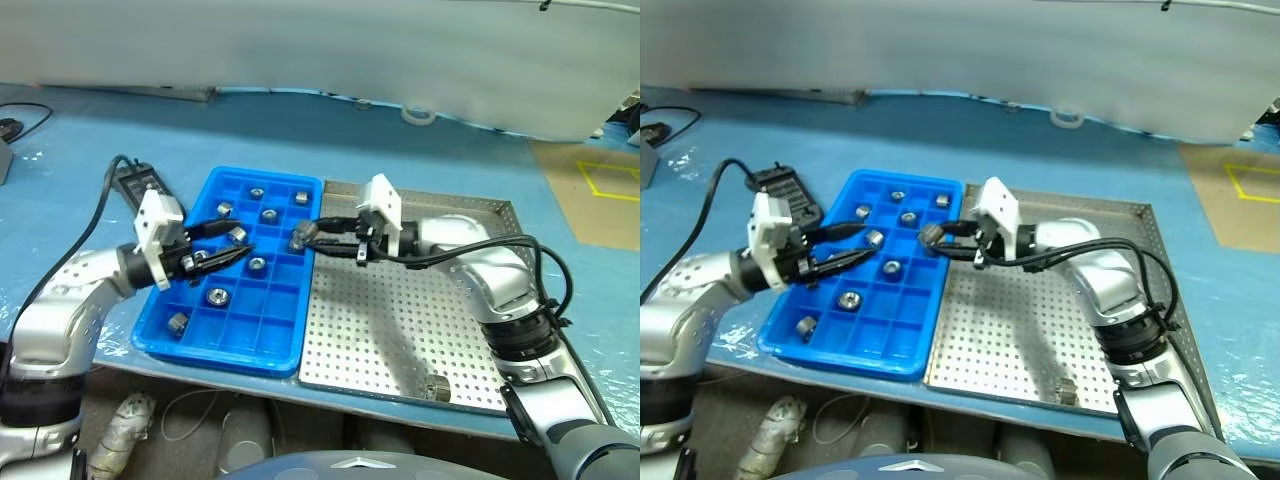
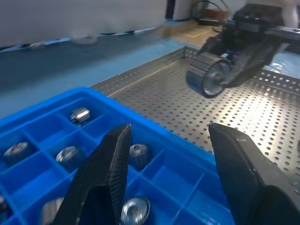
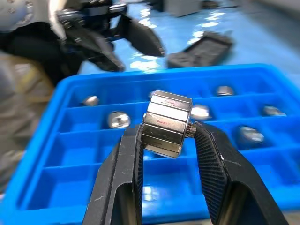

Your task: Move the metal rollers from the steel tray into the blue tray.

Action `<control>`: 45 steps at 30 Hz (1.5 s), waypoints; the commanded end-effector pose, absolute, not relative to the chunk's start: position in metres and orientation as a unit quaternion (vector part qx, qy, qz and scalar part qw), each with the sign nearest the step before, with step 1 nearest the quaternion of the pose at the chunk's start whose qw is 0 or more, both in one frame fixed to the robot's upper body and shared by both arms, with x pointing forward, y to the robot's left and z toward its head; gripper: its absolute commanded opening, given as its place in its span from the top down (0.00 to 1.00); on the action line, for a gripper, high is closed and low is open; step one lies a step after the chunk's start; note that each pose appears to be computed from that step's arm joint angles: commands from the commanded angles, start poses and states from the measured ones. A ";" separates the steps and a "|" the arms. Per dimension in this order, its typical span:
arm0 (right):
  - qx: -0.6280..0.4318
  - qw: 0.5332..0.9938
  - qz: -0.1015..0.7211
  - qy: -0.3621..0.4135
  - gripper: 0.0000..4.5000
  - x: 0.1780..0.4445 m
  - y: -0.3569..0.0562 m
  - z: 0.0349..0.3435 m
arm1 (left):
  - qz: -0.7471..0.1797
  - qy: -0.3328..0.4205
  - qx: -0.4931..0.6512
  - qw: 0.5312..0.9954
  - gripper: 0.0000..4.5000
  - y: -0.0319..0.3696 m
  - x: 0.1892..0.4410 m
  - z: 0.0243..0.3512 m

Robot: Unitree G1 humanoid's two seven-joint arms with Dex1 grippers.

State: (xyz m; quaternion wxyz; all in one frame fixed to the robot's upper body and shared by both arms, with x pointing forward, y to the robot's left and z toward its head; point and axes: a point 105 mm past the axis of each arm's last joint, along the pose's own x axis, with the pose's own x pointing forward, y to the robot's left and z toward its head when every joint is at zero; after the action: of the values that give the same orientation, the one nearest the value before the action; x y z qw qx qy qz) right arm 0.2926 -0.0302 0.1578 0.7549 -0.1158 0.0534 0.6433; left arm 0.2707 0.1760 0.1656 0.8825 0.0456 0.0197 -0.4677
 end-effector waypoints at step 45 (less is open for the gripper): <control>-0.216 0.808 0.526 0.156 0.29 0.223 -0.140 0.110 | -0.679 0.055 0.027 0.732 0.37 0.080 0.294 0.140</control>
State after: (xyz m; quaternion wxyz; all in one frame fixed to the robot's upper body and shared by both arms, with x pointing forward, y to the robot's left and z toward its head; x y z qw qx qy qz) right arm 0.2231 -0.1329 0.0942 0.7936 -0.1914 0.1772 0.5497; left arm 0.2964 0.0955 0.1392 0.7575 0.0138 0.0696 -0.6490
